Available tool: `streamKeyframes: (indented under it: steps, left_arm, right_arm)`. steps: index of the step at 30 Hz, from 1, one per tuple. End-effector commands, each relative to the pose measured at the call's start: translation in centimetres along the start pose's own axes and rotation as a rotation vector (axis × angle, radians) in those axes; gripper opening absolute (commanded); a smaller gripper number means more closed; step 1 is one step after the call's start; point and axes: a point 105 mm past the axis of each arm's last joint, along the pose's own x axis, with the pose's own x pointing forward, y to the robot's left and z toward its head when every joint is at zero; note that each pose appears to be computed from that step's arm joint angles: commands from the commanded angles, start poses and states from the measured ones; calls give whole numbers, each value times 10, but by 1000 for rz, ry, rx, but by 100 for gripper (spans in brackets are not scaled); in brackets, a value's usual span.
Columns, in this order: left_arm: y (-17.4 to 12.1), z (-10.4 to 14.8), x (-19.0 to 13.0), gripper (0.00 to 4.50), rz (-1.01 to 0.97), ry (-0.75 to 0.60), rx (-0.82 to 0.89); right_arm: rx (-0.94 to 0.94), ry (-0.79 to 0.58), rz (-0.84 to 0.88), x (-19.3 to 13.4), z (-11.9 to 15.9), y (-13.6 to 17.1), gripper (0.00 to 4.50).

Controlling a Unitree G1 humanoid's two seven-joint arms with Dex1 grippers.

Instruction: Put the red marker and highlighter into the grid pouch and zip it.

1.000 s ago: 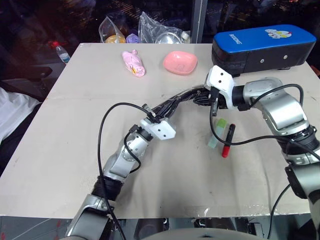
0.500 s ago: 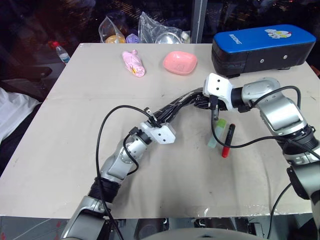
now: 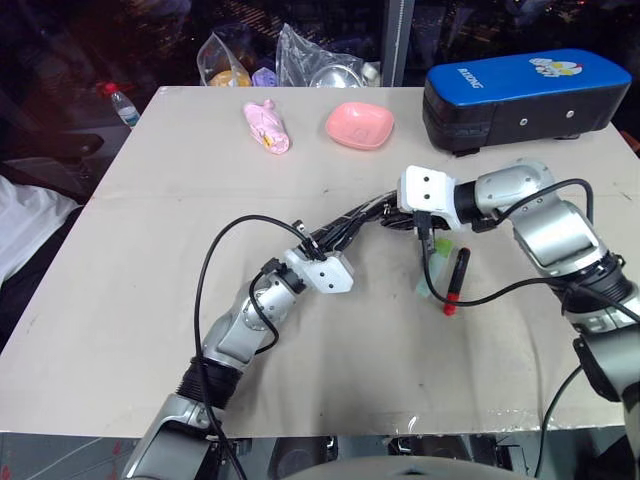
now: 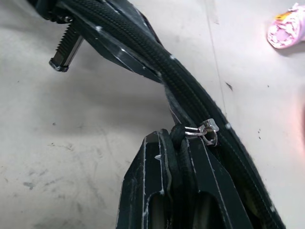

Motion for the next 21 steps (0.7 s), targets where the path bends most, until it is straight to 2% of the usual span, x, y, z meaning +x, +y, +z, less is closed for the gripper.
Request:
streamKeyframes:
  steps: [1, 10, 21]
  left_arm:
    - [2, 7, 3, 0, 11, -31, 6]
    - [1, 7, 4, 0, 9, -30, 2]
    - [-1, 7, 4, 0, 5, -29, 1]
  right_arm:
    - [-93, -40, 31, 0, 18, 4, 2]
    - [-146, -53, 86, 7, 25, 15, 2]
    - [-204, -115, 178, 24, 47, 39, 2]
